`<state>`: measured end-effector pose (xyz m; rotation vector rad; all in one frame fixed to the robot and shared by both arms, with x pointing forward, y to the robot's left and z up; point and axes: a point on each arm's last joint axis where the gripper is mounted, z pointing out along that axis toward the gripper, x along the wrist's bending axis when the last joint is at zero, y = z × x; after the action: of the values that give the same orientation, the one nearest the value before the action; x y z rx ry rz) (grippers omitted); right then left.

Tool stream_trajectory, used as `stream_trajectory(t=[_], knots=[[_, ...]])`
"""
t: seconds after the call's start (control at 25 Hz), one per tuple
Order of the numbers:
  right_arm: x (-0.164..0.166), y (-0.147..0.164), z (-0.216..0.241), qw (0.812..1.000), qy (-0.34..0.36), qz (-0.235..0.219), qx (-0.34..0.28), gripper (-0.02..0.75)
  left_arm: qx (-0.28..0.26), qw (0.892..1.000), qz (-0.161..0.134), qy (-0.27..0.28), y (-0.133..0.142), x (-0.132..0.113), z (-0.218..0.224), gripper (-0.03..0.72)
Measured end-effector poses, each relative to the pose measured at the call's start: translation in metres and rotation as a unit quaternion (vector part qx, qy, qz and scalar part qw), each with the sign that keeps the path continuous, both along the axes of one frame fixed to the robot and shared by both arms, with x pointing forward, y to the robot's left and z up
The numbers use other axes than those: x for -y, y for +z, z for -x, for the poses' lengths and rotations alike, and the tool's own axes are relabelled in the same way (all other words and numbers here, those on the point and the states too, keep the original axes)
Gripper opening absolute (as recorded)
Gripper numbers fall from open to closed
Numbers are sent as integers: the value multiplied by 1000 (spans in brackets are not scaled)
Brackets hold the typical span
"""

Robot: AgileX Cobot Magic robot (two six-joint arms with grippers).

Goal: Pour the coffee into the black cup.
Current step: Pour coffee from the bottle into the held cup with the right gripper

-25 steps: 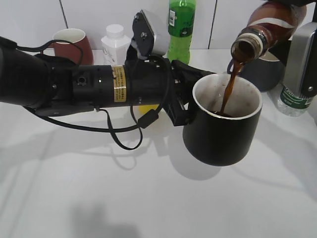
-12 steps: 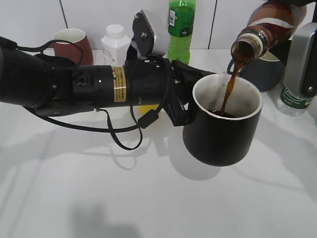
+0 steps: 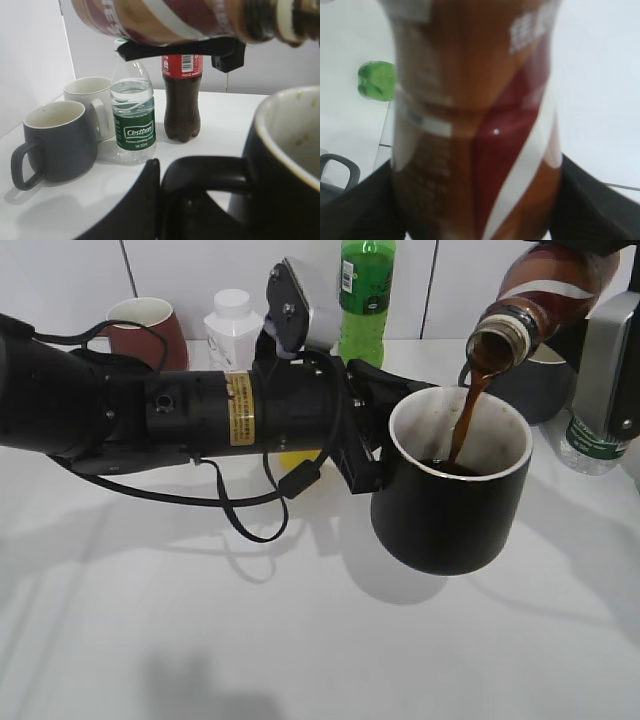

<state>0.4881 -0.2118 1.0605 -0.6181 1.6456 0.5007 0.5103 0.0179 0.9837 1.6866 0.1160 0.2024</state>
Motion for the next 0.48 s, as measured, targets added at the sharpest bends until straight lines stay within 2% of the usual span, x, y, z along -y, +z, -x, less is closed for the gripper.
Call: stream_trajectory(t=[0.48], knots=[[0,0,0,1000,2,11,9,535,0,1000,0,0,0,0,0,36]])
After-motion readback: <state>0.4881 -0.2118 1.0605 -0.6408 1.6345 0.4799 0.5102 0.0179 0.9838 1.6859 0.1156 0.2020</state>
